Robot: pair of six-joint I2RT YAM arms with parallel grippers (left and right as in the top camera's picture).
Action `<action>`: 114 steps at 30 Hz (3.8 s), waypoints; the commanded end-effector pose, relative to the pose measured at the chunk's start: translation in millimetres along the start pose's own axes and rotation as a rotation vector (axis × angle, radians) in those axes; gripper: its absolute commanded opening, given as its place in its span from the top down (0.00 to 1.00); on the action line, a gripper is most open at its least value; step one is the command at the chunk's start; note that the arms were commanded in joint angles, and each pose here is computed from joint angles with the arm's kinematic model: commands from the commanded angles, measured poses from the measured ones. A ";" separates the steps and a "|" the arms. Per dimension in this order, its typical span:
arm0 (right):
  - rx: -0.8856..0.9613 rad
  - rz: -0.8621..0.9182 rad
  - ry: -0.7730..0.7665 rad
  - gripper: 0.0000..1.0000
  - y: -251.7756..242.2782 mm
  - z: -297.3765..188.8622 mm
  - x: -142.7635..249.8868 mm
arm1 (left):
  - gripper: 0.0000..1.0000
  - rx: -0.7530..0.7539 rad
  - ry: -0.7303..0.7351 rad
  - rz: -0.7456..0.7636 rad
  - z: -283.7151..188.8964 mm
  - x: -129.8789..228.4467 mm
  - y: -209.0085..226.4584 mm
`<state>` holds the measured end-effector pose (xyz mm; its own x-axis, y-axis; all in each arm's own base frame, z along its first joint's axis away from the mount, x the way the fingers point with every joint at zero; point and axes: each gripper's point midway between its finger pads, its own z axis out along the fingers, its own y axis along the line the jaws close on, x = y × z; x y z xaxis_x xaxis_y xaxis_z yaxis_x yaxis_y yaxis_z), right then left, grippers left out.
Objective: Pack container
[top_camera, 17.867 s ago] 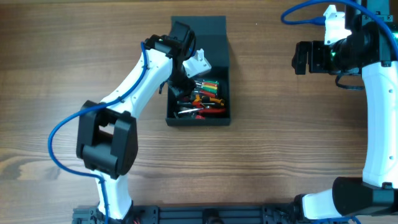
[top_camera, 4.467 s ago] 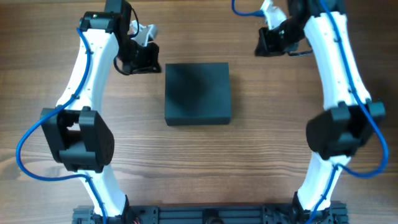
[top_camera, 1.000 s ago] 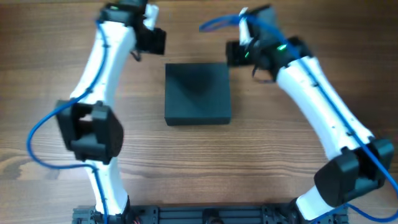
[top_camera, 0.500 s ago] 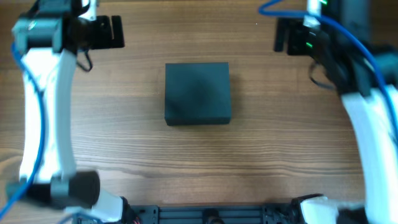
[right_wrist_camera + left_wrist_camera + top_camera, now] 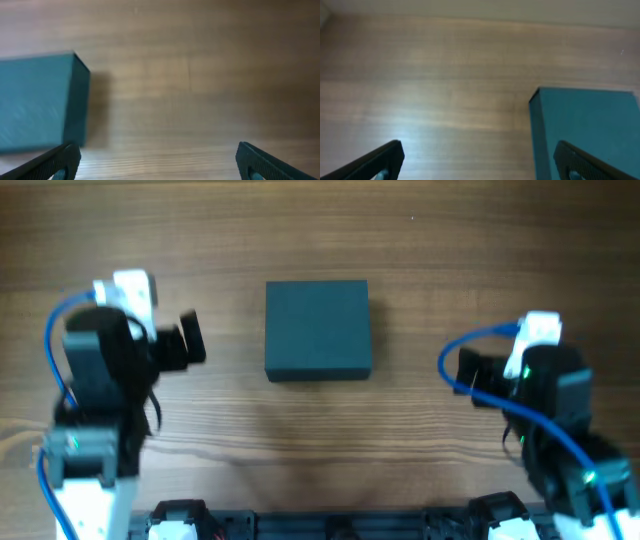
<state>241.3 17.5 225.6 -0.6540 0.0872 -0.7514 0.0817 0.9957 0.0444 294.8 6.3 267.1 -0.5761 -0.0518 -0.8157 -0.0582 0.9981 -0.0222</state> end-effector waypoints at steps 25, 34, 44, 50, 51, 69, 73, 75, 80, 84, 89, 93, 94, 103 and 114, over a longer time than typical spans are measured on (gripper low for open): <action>-0.219 -0.024 -0.149 0.00 29.9 -19.4 -1.7 | 0.00 -0.005 -0.106 -0.007 -23.0 21.5 3.8; -0.108 -0.084 -0.232 0.00 12.8 -21.2 -18.1 | 0.00 -0.005 -0.106 -0.007 -23.0 21.5 3.8; -0.140 -0.068 -0.551 0.00 -2.2 -70.0 -5.2 | 0.00 -0.005 -0.106 -0.007 -23.0 21.5 3.8; -0.130 -0.040 -0.686 0.00 -4.5 -39.6 0.7 | 0.00 -0.005 -0.106 -0.007 -23.0 21.5 3.8; -0.126 -0.038 -0.694 0.00 -4.8 -34.3 1.5 | 0.00 -0.005 -0.106 -0.007 -23.0 21.5 3.8; -0.060 -0.095 -0.614 0.00 -11.8 37.9 44.2 | 0.00 -0.005 -0.106 -0.007 -23.0 21.5 3.8; -0.062 -0.087 -0.614 0.00 -11.9 37.9 44.1 | 0.00 -0.005 -0.106 -0.007 -23.0 21.5 3.8; -0.062 -0.087 -0.614 0.00 -11.9 37.9 44.1 | 0.00 -0.005 -0.106 -0.007 -23.0 21.5 3.8; -0.067 -0.085 -0.615 0.00 -11.1 37.5 43.7 | 0.00 -0.005 -0.106 -0.007 -23.0 21.5 3.8; -0.067 -0.085 -0.618 0.00 -11.2 37.1 43.2 | 0.00 -0.005 -0.106 -0.007 -23.0 21.5 3.8; -0.067 -0.085 -0.618 0.00 -11.2 37.1 43.2 | 0.00 -0.005 -0.107 -0.007 -23.1 21.5 3.8; -0.067 -0.085 -0.618 0.00 -11.2 37.1 43.2 | 0.00 -0.005 -0.106 -0.007 -23.0 21.5 3.8; -0.067 -0.085 -0.618 0.00 -11.2 37.3 43.3 | 0.00 -0.005 -0.106 -0.007 -23.0 21.5 3.8; -0.067 -0.085 -0.618 0.00 -11.2 37.3 43.3 | 0.00 -0.005 -0.106 -0.007 -23.0 21.5 3.8; -0.067 -0.085 -0.618 0.00 -11.2 37.3 43.3 | 0.00 -0.005 -0.064 -0.006 -42.8 44.6 5.2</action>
<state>240.9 7.8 161.6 -0.1224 -0.0004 -0.9925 -0.0015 1.0000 -0.0002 254.6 6.2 256.2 -0.5220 -0.0517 -0.8514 -0.0567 0.9981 -0.0258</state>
